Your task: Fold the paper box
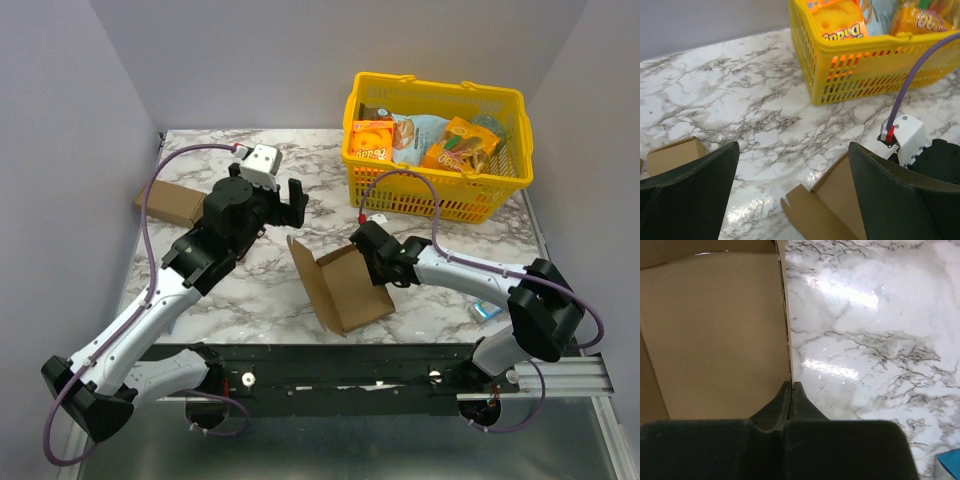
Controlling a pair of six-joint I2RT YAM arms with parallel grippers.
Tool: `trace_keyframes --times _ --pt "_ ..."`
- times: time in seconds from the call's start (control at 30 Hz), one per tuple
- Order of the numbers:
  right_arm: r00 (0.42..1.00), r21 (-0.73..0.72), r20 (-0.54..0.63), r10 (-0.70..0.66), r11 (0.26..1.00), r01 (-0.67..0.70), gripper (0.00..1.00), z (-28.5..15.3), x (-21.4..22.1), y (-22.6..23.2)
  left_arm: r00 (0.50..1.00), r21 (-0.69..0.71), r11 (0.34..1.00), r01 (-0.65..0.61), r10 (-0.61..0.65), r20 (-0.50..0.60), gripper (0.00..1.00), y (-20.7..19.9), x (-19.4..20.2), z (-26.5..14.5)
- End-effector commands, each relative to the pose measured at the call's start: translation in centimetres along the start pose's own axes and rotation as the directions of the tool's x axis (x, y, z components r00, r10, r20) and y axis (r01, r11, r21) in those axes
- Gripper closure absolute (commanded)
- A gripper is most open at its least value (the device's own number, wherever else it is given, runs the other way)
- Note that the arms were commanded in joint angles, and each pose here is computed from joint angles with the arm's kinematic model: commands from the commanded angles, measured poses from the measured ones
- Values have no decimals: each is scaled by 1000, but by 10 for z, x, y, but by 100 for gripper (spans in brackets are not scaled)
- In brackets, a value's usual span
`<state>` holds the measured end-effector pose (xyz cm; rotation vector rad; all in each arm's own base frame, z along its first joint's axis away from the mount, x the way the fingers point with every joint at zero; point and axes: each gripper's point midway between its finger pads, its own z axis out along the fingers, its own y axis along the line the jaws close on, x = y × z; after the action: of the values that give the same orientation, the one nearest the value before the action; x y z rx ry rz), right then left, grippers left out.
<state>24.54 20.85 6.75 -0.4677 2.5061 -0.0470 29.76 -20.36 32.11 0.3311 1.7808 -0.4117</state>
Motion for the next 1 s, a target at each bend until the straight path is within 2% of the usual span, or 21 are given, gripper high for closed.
trace_keyframes --times 0.0,0.03,0.07,0.17,0.2,0.23,0.27,0.3,0.4,0.57,0.67,0.73,0.8,0.83,0.93,0.97 --pt "969 15 -12 248 969 -248 99 21 3 -10 990 -13 990 142 -142 0 1 10 3 -19" --pt "954 14 -18 299 954 -299 99 25 3 -16 985 -35 986 165 -166 -39 1 15 21 -20" --pt "946 -2 -16 325 946 -325 99 27 3 -16 982 -66 980 186 -188 -31 1 24 25 -25" --pt "928 -52 -13 372 927 -372 84 28 0 -10 963 -167 955 247 -261 -67 1 47 63 -31" --pt "926 -67 -14 377 924 -377 69 25 -2 -8 955 -184 946 266 -285 -84 1 51 75 -31" --pt "925 -77 -14 379 922 -379 57 23 -2 -7 943 -208 938 278 -308 -127 1 55 101 -29" --pt "924 -82 -12 381 921 -381 49 22 -2 -7 929 -216 925 312 -345 -135 1 56 111 -28" --pt "925 -88 -6 381 921 -380 36 19 -3 -8 918 -212 920 329 -364 -156 1 56 124 -27" --pt "919 -80 30 392 918 -389 22 6 -6 -18 891 -247 905 346 -399 -215 1 60 165 -21" --pt "897 -58 87 433 901 -430 22 -8 -9 -49 864 -245 909 336 -401 -304 2 55 203 -7" --pt "904 71 99 416 903 -423 23 -2 6 -76 835 -208 927 313 -373 -405 5 42 220 6" --pt "916 182 77 395 897 -402 24 1 22 -93 835 -182 931 318 -365 -411 5 36 220 16" --pt "921 236 44 388 892 -387 24 3 35 -99 821 -152 930 336 -368 -437 5 28 227 24" --pt "916 232 36 399 888 -396 24 4 38 -97 830 -132 928 348 -371 -416 5 25 222 33" --pt "909 197 -14 416 893 -405 24 9 46 -85 819 -134 928 347 -370 -440 5 23 229 53" --pt "907 190 -29 421 893 -408 24 11 48 -82 801 -146 929 340 -368 -472 5 23 243 60"
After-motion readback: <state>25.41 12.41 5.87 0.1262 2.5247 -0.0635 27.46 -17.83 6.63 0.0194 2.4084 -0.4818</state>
